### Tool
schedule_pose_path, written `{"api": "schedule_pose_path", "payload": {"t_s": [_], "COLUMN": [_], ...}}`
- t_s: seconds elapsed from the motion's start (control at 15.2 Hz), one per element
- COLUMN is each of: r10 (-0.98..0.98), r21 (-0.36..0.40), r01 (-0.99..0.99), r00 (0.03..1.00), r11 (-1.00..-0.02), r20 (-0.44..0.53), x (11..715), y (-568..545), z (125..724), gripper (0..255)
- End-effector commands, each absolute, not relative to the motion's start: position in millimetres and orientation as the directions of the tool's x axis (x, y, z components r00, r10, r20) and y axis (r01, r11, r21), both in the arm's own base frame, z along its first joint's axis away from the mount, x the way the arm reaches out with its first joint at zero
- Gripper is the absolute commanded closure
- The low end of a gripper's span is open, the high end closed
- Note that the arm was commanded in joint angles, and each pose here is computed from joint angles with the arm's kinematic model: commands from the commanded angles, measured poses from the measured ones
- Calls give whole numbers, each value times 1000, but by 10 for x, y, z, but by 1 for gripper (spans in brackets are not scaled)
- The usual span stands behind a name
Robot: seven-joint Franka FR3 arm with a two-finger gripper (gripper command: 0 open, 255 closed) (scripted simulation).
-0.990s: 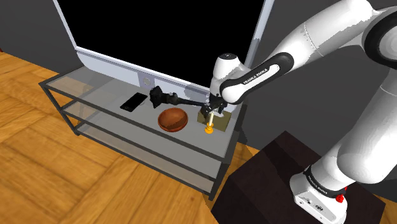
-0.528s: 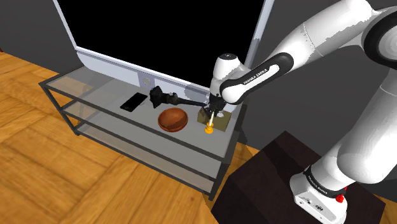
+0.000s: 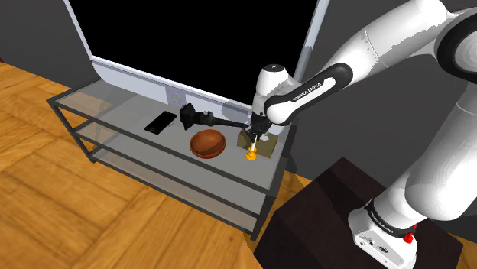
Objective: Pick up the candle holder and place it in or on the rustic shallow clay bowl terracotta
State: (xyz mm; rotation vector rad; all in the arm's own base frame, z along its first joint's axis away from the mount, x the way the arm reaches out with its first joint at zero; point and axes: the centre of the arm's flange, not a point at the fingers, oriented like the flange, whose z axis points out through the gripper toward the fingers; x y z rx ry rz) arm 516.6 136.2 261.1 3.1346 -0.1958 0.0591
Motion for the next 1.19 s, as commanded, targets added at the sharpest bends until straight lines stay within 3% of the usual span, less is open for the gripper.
{"api": "schedule_pose_path", "payload": {"t_s": [0.0, 1.12], "r10": [-124, -124], "r21": [-2, -2], "r01": [-124, -124], "r00": [992, 992], "r11": [-992, -992], "r20": [38, 38], "x": [5165, 5166], "y": [1362, 1362], "z": [2664, 3561], "gripper": [255, 255]}}
